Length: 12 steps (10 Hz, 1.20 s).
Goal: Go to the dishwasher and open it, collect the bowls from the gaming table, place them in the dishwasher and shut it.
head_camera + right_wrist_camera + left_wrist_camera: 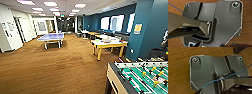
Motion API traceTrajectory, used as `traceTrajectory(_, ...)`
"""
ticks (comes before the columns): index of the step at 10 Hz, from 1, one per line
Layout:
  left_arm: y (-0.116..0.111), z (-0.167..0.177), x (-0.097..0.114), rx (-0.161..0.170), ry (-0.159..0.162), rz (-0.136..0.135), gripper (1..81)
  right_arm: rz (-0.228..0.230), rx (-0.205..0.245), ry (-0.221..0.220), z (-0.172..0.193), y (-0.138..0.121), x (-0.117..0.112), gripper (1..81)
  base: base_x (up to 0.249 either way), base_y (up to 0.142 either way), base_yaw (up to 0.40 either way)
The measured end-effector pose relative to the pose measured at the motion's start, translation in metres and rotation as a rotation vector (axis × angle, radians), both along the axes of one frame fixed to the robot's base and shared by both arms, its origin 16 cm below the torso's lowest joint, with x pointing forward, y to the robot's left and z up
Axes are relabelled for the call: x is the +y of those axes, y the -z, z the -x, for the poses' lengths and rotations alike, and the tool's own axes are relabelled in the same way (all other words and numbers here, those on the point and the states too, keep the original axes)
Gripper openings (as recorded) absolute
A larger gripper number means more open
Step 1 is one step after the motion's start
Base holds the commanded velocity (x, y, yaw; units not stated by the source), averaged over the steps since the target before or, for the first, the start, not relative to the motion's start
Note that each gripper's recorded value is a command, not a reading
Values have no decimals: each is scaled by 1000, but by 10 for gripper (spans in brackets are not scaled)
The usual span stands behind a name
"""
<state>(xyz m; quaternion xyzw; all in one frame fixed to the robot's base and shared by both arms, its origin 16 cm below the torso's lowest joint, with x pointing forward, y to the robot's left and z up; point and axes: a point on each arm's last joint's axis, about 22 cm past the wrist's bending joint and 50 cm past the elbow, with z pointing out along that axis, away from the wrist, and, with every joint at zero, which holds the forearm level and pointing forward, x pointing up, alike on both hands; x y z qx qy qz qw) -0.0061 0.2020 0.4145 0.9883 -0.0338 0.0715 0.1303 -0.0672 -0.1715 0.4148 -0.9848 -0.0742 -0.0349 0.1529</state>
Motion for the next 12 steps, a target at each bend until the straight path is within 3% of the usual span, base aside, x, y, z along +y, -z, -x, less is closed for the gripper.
traceTrajectory(8,0,3,-2,4,1,2,811,0,8,-1,6,0,0,811,154,0,0)
traceTrajectory(12,0,4,-2,5,1,2,811,4,8,-1,5,0,-2,811,155,72,0)
